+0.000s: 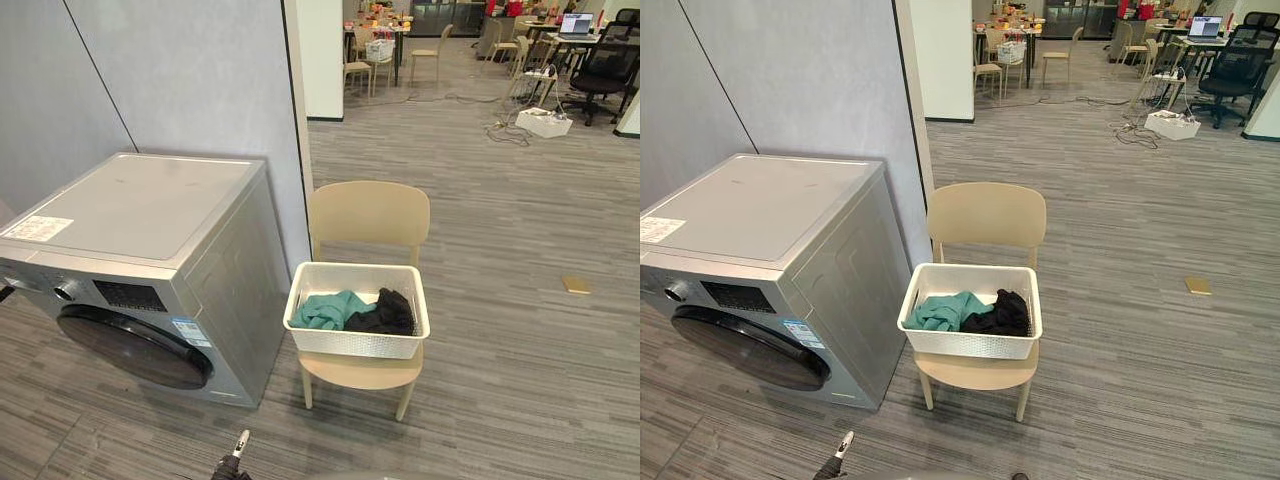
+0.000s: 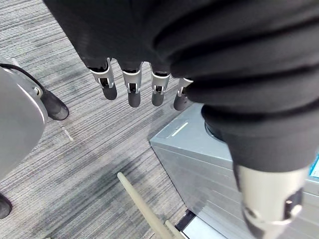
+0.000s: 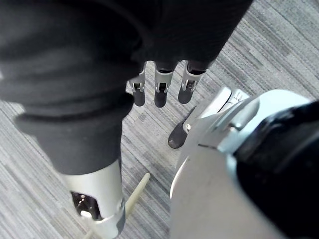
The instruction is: Pick up the laundry basket with both hands and put the clothes into the washing machine.
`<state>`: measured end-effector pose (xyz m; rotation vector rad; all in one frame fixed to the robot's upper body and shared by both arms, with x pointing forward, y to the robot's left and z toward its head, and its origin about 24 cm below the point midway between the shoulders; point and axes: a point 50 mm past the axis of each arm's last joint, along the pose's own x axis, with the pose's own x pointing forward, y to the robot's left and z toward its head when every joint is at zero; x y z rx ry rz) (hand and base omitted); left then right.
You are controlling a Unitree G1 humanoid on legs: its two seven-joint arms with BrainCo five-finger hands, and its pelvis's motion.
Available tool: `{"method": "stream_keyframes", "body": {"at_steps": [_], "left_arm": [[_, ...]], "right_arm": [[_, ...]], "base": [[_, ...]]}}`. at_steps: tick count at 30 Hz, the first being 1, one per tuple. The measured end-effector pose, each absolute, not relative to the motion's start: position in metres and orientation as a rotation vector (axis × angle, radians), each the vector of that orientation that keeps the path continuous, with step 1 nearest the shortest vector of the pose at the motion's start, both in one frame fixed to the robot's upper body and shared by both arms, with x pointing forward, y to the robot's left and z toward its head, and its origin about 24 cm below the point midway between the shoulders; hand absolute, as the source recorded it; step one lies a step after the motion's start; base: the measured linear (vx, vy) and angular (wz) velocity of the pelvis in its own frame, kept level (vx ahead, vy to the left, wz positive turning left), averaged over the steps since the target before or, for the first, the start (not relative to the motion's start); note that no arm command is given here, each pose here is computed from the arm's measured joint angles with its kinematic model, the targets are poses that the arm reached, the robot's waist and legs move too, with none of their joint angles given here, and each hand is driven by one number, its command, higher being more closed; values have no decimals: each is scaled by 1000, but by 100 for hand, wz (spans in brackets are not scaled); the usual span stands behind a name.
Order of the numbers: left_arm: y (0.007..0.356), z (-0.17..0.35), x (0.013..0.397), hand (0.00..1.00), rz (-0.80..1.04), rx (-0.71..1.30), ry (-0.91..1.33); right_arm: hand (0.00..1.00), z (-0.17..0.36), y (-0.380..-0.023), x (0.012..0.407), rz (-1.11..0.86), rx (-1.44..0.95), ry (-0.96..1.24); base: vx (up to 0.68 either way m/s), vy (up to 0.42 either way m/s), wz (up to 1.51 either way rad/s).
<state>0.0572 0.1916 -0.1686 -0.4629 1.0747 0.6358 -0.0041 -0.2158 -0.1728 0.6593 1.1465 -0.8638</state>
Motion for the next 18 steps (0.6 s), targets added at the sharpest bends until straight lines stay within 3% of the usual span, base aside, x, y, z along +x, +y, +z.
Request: {"method": "stream_keyframes", "body": {"at_steps": [6,10,13,18], "left_arm": [[196,-163,77,0,616,-459,998],[198,-164,69,0,656,-467,1006],[197,-164,66,0,688,-492,1007],[189,-170,53,0,719,-530,1071]], "right_arm": [[0,-173,-214,15,-707,531,1175],[0,-164,-220,64,-620,460,1043],[0,-159,-215,96,-553,437,979],[0,-156,-217,111,-550,448,961]], "base": [[-58,-97,153],[-97,-167,131],[-17,-27,94],[2,150,45]]}}
